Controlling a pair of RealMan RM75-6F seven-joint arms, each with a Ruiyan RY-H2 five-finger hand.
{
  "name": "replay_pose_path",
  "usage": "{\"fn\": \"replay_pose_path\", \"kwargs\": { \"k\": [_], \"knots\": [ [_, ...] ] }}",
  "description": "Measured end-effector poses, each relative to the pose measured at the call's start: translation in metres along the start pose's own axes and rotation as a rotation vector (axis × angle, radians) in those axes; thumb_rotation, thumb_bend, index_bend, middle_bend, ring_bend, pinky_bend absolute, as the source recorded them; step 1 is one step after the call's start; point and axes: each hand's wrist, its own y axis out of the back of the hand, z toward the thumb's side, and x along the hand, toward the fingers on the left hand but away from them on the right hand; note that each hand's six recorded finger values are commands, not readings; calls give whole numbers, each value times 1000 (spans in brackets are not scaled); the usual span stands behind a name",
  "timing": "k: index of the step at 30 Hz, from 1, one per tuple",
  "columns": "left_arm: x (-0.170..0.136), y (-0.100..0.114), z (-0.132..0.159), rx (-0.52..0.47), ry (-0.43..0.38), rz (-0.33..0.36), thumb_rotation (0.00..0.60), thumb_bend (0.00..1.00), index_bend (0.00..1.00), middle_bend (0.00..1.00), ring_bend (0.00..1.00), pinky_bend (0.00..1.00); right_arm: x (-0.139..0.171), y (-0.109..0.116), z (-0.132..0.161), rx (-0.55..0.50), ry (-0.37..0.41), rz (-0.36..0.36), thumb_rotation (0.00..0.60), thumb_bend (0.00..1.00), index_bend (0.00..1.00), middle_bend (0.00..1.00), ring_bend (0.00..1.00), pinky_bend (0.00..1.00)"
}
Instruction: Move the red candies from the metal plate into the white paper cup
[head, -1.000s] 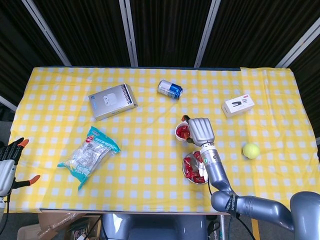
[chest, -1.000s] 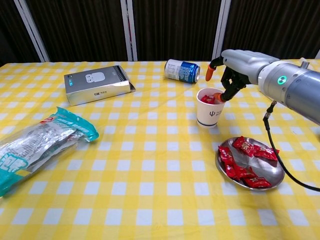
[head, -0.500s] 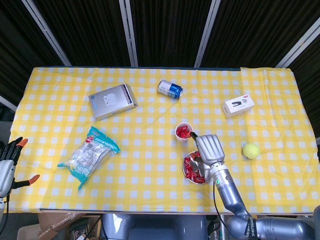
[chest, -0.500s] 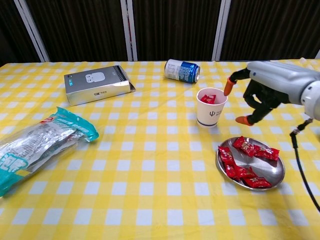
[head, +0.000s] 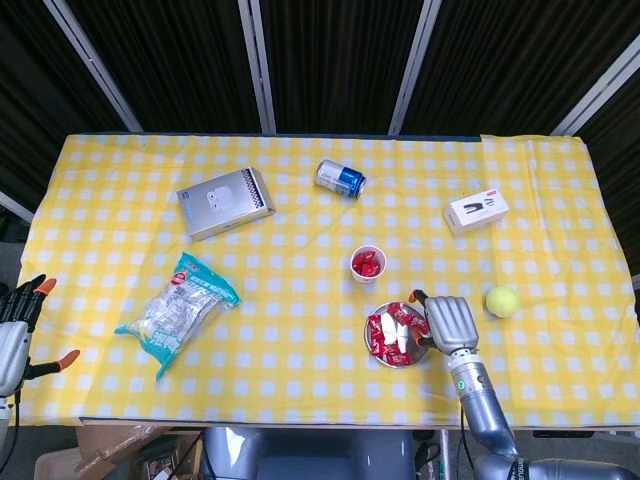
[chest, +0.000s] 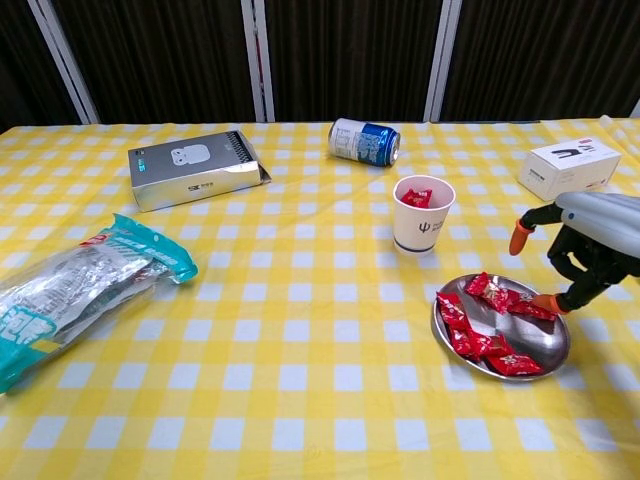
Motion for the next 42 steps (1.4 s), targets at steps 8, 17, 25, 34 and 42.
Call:
{"fn": "replay_pose_path", "kwargs": {
  "k": [8,17,25,34,42],
  "knots": [
    [1,-1,-1,3,6,-1,600,40,0,0,0,0,-6,-16,-2,-27,-15,20,600,311,374,833,845,950],
    [1,-1,-2,-1,8,-5,600,40,0,0,0,0,-15,-28,-7,-26,-41,39,600,311,386,833,845,950],
    [2,-1,-1,-3,9,-8,600,40,0,0,0,0,-21,-35,-15,-29,-67,52,600,311,446,833,845,950],
    [2,-1,0,-2,11,-8,600,40,0,0,0,0,-21,-35,-18,-45,-64,44,600,480,566,833,845,950],
    [1,0,0,-4,7,-4,600,40,0,0,0,0,-18,-34,-16,-54,-48,31,600,557,593,833,845,950]
  ]
}}
